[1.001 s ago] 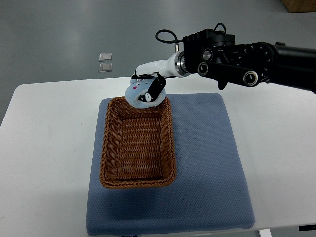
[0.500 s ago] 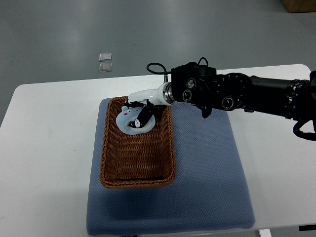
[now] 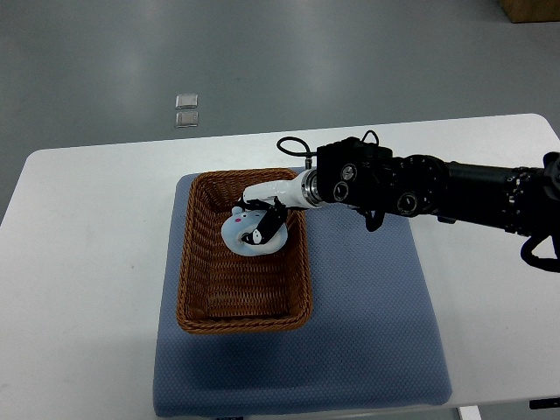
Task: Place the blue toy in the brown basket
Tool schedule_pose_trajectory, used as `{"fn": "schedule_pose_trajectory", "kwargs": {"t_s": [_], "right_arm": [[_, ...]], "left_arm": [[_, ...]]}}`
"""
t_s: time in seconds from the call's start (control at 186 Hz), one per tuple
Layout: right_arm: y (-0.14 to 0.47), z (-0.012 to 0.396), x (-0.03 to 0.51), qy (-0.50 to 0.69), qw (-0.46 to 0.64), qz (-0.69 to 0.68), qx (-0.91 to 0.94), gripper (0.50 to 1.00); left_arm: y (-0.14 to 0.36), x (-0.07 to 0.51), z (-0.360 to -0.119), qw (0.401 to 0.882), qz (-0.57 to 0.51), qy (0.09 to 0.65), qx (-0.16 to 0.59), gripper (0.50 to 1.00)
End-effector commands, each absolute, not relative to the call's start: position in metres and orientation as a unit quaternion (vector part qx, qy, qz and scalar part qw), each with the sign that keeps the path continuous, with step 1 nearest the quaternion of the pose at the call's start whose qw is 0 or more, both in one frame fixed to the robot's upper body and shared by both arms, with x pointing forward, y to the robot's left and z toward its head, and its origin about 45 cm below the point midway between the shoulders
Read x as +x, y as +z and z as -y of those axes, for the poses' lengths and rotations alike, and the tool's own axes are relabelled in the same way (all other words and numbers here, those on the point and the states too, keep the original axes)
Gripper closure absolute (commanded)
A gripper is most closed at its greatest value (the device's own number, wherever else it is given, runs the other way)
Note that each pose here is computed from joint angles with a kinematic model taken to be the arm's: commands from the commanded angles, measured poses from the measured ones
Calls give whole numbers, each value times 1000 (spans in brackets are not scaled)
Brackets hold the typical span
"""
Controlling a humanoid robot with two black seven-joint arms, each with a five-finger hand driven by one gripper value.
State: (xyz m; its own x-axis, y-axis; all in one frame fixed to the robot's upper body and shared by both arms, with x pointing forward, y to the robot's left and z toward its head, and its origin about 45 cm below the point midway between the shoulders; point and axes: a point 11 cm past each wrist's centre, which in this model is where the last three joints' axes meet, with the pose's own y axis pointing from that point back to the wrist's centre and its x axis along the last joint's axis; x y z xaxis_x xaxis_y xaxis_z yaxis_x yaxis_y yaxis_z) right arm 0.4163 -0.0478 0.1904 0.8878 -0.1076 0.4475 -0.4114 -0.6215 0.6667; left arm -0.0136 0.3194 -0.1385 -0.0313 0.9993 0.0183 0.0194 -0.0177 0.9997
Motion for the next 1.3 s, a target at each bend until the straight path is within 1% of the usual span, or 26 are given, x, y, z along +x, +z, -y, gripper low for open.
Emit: {"fn": "schedule_pose_trajectory", "kwargs": {"t_s": [0.0,0.027,0.032,0.038,0.043,0.048,0.054,0.059,0.065,0.07,0.075,0.081,0.086,0.091,0.097,0.14,0.145,0.156,0.204,0.253,0.291,0.743,0.829,0.926,1.216,1.297], "right_arm": [[186,51,417,182,412,151,880,912],[186,51,416,180,411,151,881,885],[186,51,416,180,411,151,881,871],[186,51,416,180,411,151,881,871],[186,51,417,181,411,152,881,855],[186,51,417,181,411,152,881,854],[186,51,416,180,411,151,881,838],[186,51,416,180,411,151,881,838],[186,51,416,180,411,151,881,822],[186,51,416,180,411,151,881,822],[186,51,416,180,411,151,881,806],[186,51,416,180,411,151,881,805],[186,51,416,180,411,151,881,789],[186,51,416,180,411,151,881,789],[186,51,416,180,410,151,881,775],[186,51,416,180,410,151,881,726],[186,51,416,180,410,151,881,726],[186,50,416,180,409,152,882,699],[186,51,417,179,409,152,882,677],[187,51,417,179,408,152,882,666],[187,50,417,179,408,152,882,642],[203,43,422,180,390,157,889,640],[216,38,427,187,380,161,891,634],[229,33,431,190,367,168,895,613],[273,15,440,190,316,182,911,609],[291,28,453,186,296,211,913,609]], "left_arm": [[-138,-14,-319,483,-508,507,501,500],[-138,-14,-319,483,-508,507,501,500],[-138,-14,-319,483,-508,507,501,500],[-138,-14,-319,483,-508,507,501,500],[-138,-14,-319,483,-508,507,501,500],[-138,-14,-319,483,-508,507,501,500],[-138,-14,-319,483,-508,507,501,500],[-138,-14,-319,483,-508,507,501,500],[-138,-14,-319,483,-508,507,501,500],[-138,-14,-319,483,-508,507,501,500],[-138,-14,-319,483,-508,507,501,500],[-138,-14,-319,483,-508,507,501,500],[-138,-14,-319,483,-508,507,501,500],[-138,-14,-319,483,-508,507,501,500],[-138,-14,-319,483,-508,507,501,500],[-138,-14,-319,483,-508,507,501,500],[-138,-14,-319,483,-508,507,501,500],[-138,-14,-319,483,-508,507,501,500],[-138,-14,-319,483,-508,507,501,500],[-138,-14,-320,483,-507,507,502,500],[-138,-14,-320,482,-508,508,502,500],[-138,-14,-320,482,-507,508,502,500],[-138,-14,-320,482,-507,508,502,500],[-138,-14,-320,482,-507,508,503,500],[-138,-14,-320,482,-507,508,503,500],[-138,-14,-320,482,-507,508,503,500]]}}
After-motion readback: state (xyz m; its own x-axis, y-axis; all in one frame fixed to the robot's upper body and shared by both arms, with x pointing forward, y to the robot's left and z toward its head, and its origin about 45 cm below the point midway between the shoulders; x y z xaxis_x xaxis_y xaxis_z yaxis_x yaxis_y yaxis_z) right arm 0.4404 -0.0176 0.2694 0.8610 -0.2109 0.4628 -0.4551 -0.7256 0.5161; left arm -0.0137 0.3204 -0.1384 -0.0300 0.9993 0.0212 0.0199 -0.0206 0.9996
